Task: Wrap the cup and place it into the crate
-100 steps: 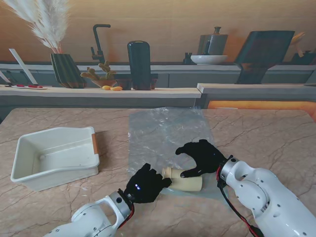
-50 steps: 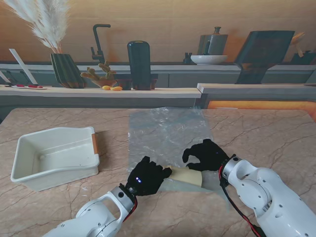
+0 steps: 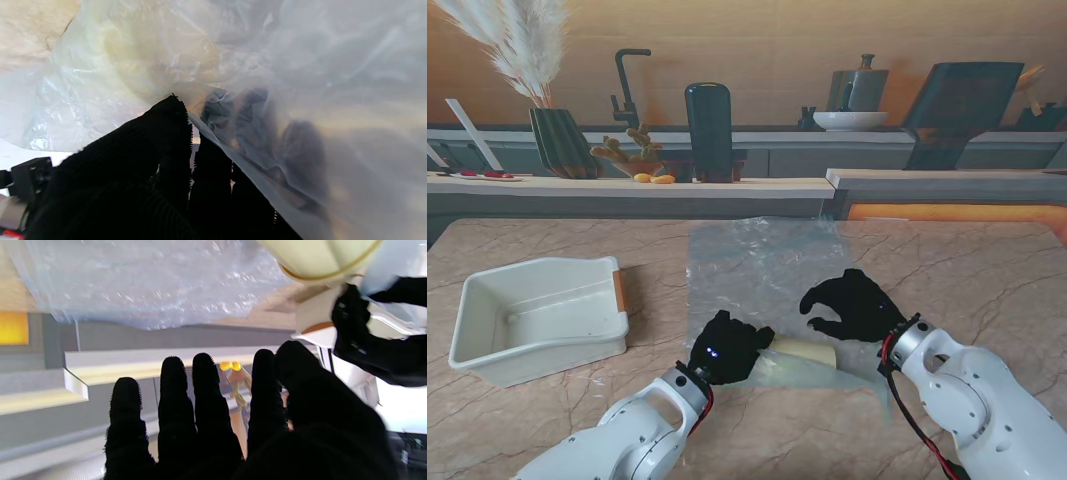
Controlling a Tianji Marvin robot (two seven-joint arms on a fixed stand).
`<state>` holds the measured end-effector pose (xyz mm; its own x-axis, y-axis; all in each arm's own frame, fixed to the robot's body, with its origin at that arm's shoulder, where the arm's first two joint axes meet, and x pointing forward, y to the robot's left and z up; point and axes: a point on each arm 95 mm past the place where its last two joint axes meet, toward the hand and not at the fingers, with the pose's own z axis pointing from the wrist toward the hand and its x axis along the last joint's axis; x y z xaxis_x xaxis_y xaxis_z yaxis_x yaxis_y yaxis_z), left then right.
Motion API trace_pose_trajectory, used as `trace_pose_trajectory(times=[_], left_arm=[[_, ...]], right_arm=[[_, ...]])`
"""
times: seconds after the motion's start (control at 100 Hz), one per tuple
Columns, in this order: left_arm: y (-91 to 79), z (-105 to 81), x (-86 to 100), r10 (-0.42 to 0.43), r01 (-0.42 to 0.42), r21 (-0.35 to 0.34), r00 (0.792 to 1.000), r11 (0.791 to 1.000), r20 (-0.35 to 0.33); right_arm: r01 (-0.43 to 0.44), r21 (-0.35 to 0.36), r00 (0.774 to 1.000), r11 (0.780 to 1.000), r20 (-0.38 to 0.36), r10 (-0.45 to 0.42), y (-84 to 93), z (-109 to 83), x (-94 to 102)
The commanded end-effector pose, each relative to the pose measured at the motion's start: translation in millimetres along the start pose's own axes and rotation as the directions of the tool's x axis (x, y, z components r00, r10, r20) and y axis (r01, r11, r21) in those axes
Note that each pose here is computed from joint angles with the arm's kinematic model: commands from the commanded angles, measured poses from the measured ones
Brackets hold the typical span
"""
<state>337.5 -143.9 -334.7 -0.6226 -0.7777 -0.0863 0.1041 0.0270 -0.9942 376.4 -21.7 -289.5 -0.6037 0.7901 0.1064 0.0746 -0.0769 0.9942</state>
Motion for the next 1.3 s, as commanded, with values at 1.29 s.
trace_pose_trajectory(times=[1.29], left_arm=[[4.3, 28.6, -7.5, -0.047, 0.066, -0.121, 0.987, 0.99, 0.153]], right_arm=[[0.289, -0.051, 0.942, 0.956, -0.166, -0.293, -17.4, -47.4, 77.4]])
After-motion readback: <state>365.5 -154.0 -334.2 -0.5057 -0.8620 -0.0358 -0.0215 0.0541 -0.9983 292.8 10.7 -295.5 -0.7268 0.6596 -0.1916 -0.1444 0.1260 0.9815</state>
